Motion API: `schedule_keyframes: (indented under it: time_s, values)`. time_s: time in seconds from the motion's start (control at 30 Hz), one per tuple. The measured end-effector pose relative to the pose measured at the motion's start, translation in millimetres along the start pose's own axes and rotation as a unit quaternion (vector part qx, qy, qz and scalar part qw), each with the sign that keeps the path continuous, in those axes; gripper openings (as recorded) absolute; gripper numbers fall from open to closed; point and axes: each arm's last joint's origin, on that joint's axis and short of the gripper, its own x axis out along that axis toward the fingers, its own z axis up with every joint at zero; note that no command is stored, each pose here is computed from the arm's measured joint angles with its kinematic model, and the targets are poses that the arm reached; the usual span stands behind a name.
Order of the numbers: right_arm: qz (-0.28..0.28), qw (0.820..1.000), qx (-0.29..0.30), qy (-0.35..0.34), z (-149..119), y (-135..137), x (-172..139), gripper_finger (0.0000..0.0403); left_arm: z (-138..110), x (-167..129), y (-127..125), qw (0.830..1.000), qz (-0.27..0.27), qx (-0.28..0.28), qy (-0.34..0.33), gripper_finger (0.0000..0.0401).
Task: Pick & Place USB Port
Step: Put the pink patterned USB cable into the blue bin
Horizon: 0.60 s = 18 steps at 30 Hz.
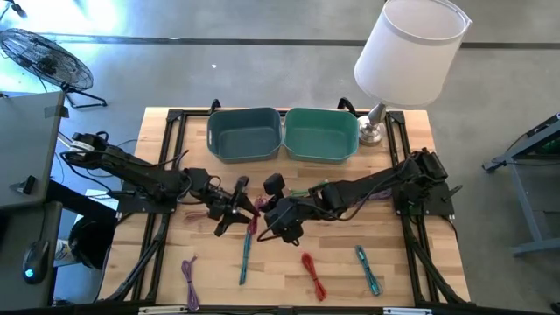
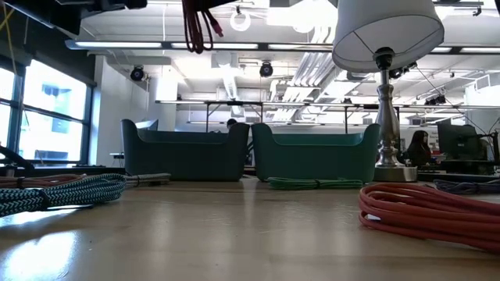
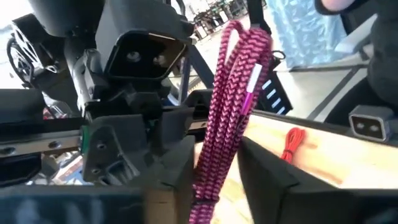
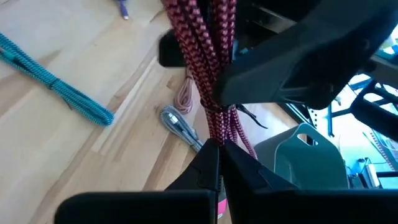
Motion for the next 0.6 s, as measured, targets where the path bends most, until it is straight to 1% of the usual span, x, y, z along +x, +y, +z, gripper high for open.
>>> schedule_keyframes:
  time_s: [0.07,0.1,0.27,0.37,0.47,0.6]
  values:
    - [0.001,1.0,0.0,0.001,-0.4,0.3,0.2,0.0,-0.5,0.1,-0.4,1.0,-0.002,0.008,0.003,0.0041]
    - [0.0,1.0,0.0,0.002,-0.3,0.4,0.1,0.0,-0.5,0.1,-0.4,1.0,-0.003,0.011,0.003,0.0025]
    - [-0.002,1.0,-0.002,0.01,-1.8,0.6,0.3,0.0001,-2.2,-0.1,-0.2,1.0,0.01,0.01,0.021,0.0021]
    - [-0.004,1.0,0.002,0.015,-2.7,0.9,0.4,0.001,-2.6,-0.1,-0.3,1.0,0.012,0.009,0.025,0.0021]
    - [-0.024,0.999,0.025,0.027,-2.3,2.5,-0.9,0.0031,-3.4,-0.1,-0.3,0.999,0.017,0.009,0.032,0.0021]
    - [-0.032,0.998,0.028,0.048,-2.3,9.0,-6.8,0.0077,-6.6,-0.2,-0.9,0.998,0.028,0.006,0.055,0.002]
